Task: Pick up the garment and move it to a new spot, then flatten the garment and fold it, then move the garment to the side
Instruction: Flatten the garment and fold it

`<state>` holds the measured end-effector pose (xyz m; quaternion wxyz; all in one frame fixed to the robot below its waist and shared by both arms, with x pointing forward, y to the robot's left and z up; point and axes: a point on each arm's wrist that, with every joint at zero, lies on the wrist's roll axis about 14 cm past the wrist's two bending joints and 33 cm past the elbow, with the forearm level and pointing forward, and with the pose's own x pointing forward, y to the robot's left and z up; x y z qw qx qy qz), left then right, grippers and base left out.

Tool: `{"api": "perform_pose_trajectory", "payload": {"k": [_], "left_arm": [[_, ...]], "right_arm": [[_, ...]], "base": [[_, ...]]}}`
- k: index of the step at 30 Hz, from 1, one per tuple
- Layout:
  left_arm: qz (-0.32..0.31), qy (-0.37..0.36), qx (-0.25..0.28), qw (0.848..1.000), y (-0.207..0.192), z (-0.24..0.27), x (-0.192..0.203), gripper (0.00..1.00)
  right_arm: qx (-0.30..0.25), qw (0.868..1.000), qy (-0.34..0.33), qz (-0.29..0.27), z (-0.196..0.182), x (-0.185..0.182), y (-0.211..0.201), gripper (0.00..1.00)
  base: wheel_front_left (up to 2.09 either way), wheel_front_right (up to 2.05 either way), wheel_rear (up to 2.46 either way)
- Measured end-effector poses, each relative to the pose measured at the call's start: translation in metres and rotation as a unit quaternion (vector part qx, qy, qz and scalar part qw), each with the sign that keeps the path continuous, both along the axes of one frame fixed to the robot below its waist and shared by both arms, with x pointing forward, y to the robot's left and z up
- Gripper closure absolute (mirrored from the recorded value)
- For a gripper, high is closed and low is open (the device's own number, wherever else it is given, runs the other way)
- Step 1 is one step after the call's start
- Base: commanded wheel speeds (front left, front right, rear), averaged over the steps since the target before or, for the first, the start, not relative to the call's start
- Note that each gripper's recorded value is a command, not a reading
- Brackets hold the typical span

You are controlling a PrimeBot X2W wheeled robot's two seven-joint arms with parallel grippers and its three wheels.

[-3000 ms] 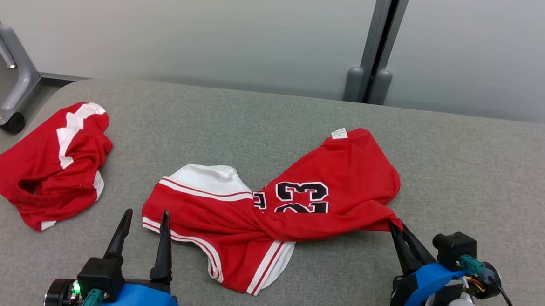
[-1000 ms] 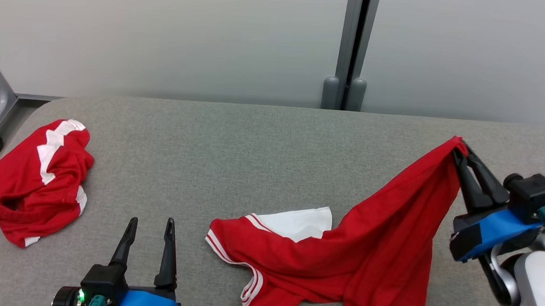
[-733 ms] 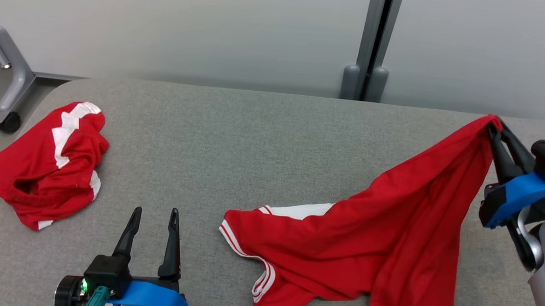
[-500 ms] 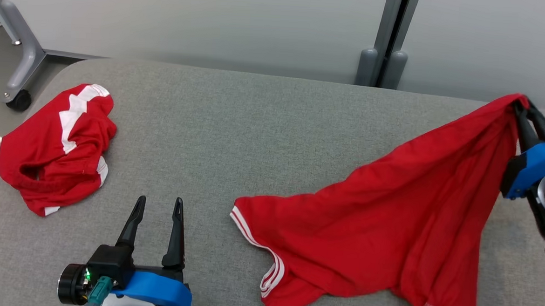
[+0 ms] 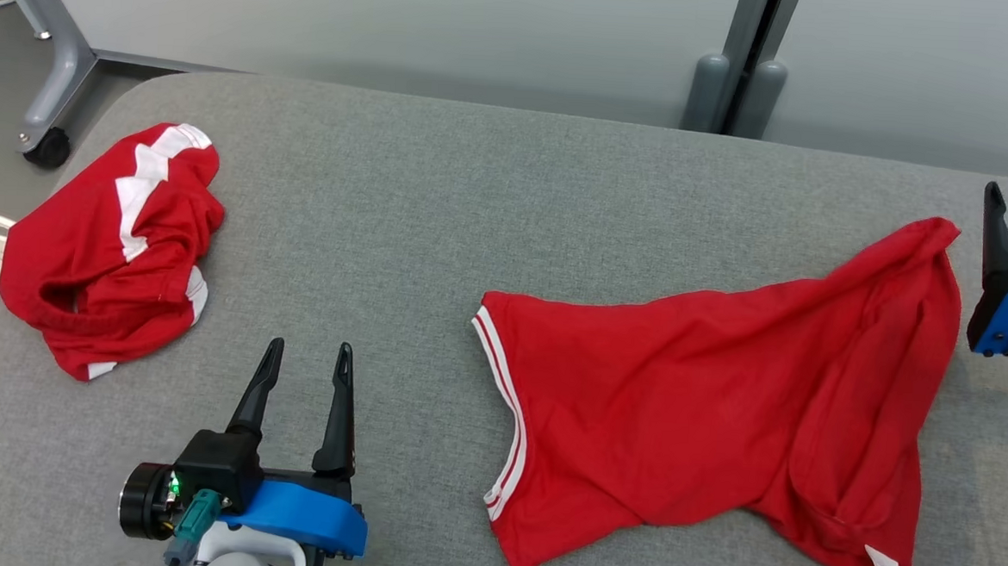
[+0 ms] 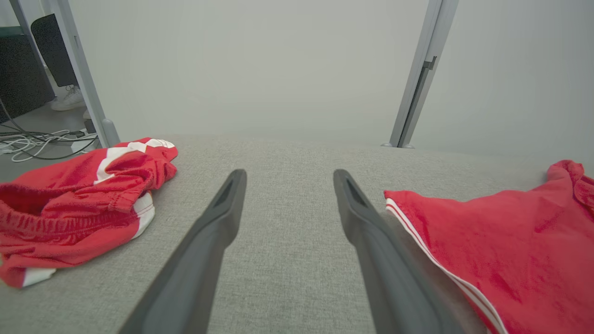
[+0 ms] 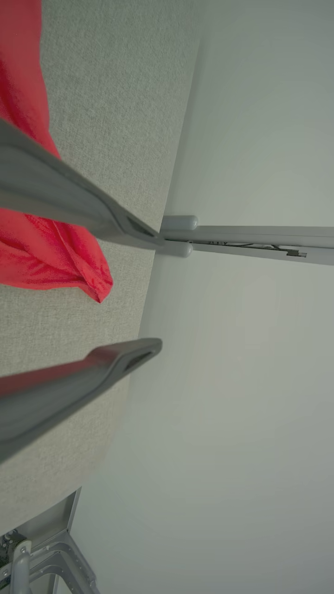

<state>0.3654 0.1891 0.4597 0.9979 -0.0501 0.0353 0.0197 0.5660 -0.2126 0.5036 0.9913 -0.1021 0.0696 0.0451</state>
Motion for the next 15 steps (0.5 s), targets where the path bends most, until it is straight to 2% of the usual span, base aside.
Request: {"api": "perform_pose_trajectory", "payload": {"k": [5, 15], "left_arm": [[-0.013, -0.003, 0.0, 1.0, -0.007, 0.001, 0.0, 0.0], [-0.028, -0.01, 0.004, 1.0, -0.015, 0.005, -0.01, 0.0]], "right_arm": [[0.014, 1.0, 0.0, -0.002, -0.003, -0.015, 0.003, 0.0], [0.056, 0.994, -0.085, 0.043, 0.033, -0.062, 0.037, 0.0]], "base": [[0.0, 0.0, 0.0], [0.0, 0.0, 0.0]]}}
